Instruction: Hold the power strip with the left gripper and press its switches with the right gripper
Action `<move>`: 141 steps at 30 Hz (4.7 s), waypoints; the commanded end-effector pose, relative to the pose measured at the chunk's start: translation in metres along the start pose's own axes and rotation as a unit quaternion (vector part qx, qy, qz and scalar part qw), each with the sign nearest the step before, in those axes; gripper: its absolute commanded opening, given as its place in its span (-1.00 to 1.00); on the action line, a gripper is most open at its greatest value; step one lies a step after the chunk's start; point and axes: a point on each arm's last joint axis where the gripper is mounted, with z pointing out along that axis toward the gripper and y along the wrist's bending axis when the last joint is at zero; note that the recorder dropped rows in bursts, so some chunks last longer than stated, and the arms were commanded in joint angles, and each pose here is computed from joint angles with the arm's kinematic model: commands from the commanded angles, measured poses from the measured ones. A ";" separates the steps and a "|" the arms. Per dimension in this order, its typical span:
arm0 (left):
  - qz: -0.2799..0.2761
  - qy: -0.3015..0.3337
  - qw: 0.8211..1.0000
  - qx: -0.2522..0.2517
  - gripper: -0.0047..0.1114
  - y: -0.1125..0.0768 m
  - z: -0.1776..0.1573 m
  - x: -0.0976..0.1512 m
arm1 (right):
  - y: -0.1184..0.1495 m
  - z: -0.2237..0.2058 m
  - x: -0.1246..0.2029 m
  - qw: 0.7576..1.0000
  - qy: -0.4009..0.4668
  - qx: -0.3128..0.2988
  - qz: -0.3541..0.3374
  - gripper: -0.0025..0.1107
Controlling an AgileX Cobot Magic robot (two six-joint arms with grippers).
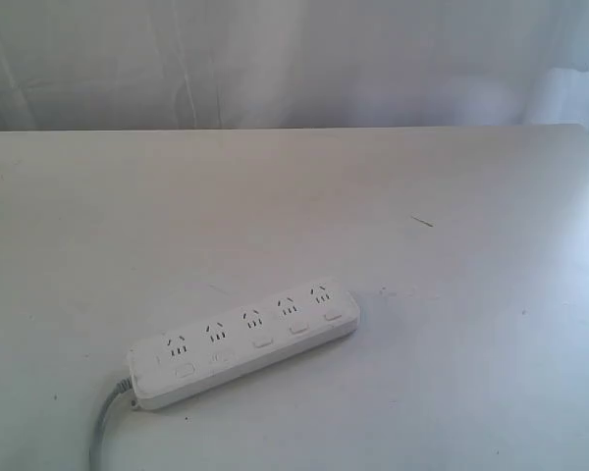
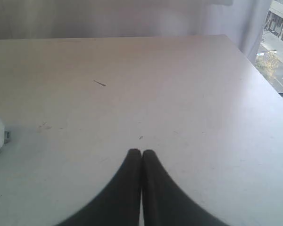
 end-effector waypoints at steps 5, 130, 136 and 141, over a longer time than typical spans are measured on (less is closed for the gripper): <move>-0.005 0.020 1.000 0.012 -0.92 -0.003 0.001 0.005 | 0.000 0.000 0.000 1.000 -0.005 0.002 0.002 -0.96; 0.064 -0.050 0.992 0.099 -0.92 0.020 0.027 -0.202 | 0.000 0.000 0.000 1.000 -0.005 0.002 0.002 -0.96; 0.148 -0.024 0.980 0.127 -0.92 0.013 0.026 -0.195 | 0.000 0.000 0.000 1.000 -0.005 0.002 0.002 -0.96; 0.237 -0.026 0.954 0.179 -0.92 -0.008 0.031 -0.194 | 0.000 0.000 0.000 1.000 -0.005 0.002 0.002 -0.96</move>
